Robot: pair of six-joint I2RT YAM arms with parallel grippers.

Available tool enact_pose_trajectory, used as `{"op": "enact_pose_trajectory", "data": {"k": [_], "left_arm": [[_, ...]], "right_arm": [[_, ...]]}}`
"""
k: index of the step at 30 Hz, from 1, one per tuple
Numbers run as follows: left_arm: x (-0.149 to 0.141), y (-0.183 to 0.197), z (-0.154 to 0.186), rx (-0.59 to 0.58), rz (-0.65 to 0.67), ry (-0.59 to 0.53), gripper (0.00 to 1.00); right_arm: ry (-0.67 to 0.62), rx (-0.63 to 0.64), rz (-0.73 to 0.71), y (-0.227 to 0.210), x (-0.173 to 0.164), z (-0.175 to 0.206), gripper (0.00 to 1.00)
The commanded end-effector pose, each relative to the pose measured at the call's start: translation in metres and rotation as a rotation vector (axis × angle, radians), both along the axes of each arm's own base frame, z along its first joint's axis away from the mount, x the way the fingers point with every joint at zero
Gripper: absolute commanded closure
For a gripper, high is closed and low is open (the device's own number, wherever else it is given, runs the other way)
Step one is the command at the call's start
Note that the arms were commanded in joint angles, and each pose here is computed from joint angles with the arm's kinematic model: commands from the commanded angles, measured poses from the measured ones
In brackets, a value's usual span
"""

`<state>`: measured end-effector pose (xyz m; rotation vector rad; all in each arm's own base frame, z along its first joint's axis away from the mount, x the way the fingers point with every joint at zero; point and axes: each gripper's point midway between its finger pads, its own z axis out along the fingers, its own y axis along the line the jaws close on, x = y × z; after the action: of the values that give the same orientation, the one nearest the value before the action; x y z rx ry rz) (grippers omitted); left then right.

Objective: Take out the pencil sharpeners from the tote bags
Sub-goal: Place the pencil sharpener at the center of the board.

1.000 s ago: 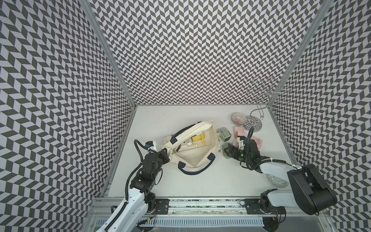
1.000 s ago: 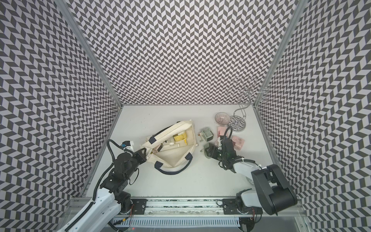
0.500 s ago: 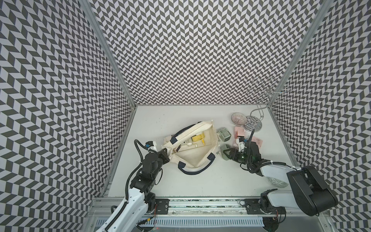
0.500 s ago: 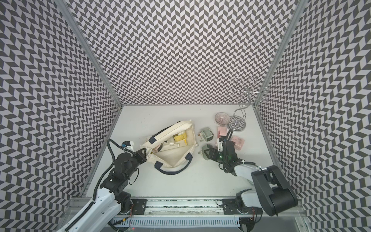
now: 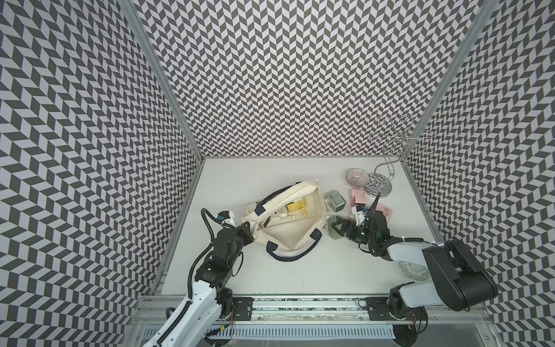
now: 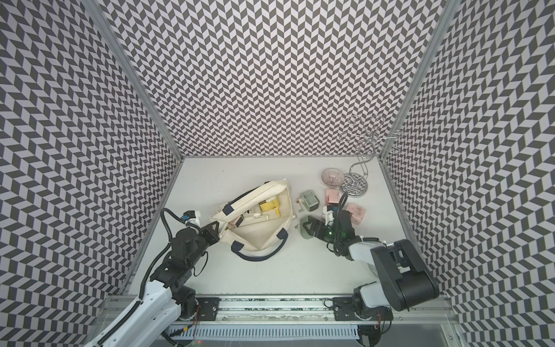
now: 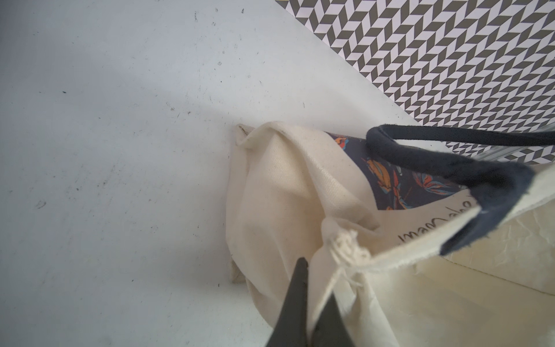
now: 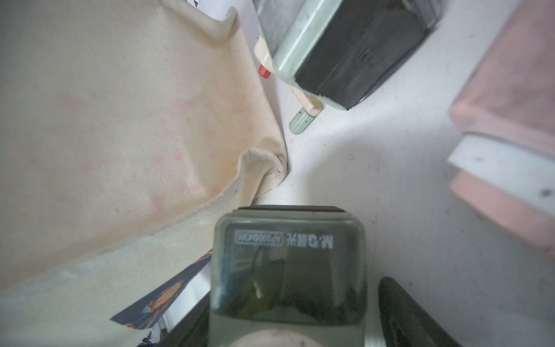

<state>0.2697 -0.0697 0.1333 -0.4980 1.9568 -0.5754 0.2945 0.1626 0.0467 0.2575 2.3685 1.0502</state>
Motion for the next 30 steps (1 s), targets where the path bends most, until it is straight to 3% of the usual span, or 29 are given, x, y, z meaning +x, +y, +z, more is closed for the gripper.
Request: {"op": "enact_pose_trajectory", "data": {"k": [1, 5, 11, 19, 24, 30], "left_arm": [[-0.002, 0.013, -0.017, 0.056, 0.057, 0.046, 1.00], [-0.002, 0.013, -0.019, 0.058, 0.055, 0.053, 1.00], [-0.001, 0.013, -0.016, 0.058, 0.056, 0.048, 1.00], [-0.003, 0.013, -0.017, 0.053, 0.057, 0.049, 1.00], [-0.002, 0.013, -0.014, 0.056, 0.057, 0.052, 1.00], [-0.003, 0.014, -0.016, 0.056, 0.062, 0.056, 1.00]], "right_arm": [[0.004, -0.023, -0.019, -0.009, -0.003, -0.004, 0.39], [-0.035, 0.092, 0.034, 0.002, -0.009, 0.008, 0.54], [-0.069, 0.228, 0.105, 0.018, -0.010, 0.024, 0.53], [0.042, 0.267, 0.125, 0.023, -0.009, -0.011, 0.45], [0.082, 0.278, 0.066, 0.010, -0.010, -0.024, 0.37], [0.063, 0.135, 0.027, -0.004, -0.004, -0.026, 0.08]]}}
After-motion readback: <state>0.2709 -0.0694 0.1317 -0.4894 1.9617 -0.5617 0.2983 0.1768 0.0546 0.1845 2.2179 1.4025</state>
